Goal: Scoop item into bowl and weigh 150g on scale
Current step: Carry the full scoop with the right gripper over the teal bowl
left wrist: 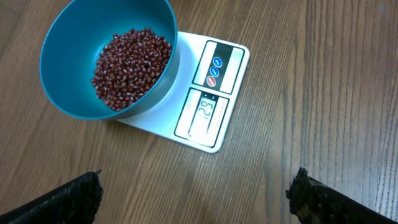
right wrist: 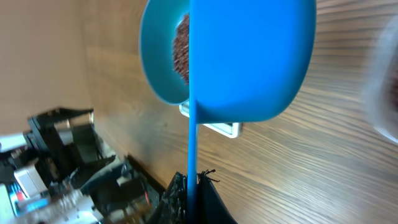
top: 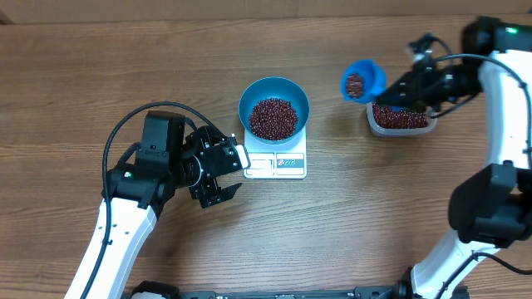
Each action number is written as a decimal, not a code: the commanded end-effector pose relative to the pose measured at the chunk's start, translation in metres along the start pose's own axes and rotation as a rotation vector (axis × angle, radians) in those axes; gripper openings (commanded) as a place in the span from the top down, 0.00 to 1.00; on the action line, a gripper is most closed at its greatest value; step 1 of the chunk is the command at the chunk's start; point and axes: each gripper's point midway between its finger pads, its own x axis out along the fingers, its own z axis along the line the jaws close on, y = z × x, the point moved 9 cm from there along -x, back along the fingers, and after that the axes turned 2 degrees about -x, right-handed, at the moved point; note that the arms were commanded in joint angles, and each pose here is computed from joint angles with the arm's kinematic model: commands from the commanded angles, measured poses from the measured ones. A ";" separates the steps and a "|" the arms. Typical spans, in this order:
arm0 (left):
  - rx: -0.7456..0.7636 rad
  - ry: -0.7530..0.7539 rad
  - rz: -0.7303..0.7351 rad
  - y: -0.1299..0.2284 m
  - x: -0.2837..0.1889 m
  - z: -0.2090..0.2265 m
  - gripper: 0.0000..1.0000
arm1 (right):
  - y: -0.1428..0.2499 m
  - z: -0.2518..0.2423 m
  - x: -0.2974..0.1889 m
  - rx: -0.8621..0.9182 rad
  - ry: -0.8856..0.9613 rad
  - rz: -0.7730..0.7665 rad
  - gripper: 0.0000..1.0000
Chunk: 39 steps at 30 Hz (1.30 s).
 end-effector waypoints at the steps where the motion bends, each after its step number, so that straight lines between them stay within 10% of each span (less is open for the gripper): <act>1: -0.010 0.017 -0.002 0.000 0.003 -0.002 0.01 | -0.002 0.038 0.007 -0.130 -0.031 -0.008 0.96; 39: -0.010 0.017 -0.002 0.000 0.003 -0.002 0.00 | -0.020 0.109 0.109 -0.357 0.411 0.006 0.96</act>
